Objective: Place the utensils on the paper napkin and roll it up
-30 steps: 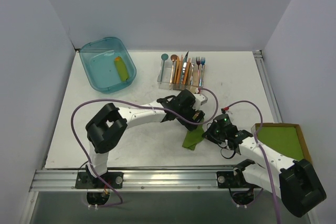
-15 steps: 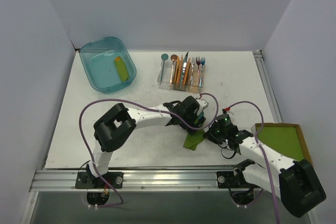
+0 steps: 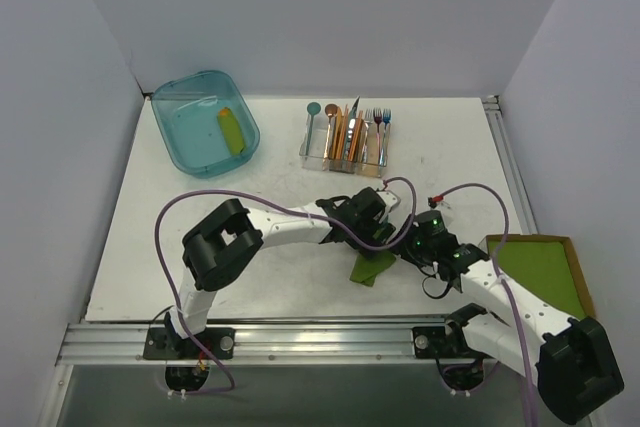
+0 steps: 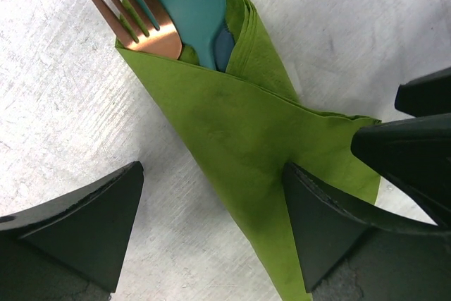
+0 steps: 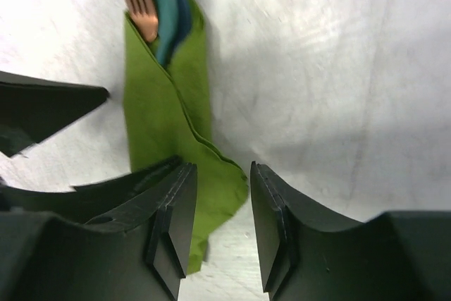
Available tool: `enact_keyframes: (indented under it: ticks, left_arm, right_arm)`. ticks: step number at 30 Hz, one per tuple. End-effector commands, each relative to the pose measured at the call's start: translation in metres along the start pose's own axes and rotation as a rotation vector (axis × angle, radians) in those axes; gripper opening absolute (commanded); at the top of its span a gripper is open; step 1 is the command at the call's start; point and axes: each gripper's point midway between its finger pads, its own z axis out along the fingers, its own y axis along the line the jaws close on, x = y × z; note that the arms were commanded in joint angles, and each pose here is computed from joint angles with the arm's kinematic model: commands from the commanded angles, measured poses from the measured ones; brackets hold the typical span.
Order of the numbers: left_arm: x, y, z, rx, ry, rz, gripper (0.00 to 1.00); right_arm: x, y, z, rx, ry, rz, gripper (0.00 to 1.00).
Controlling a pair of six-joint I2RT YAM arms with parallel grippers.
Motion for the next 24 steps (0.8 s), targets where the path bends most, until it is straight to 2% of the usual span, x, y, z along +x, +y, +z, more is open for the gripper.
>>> enact_keyframes:
  ticks: [1,13,20,24]
  left_arm:
    - [0.021,-0.009,0.008,0.007,0.051,0.027,0.89]
    - [0.025,-0.013,0.007,0.045,0.011,-0.018,0.89]
    - [0.031,-0.016,0.01,0.074,0.01,-0.039,0.88]
    - [0.032,-0.02,0.011,0.125,-0.003,-0.079,0.86]
  right_arm:
    - [-0.037,0.023,-0.004,-0.024,-0.105,-0.064,0.37]
    - [-0.042,0.043,0.018,-0.082,-0.073,-0.179,0.46]
    - [-0.04,0.049,0.024,-0.119,-0.068,-0.185,0.46]
    - [-0.039,0.047,0.025,-0.125,-0.07,-0.174,0.42]
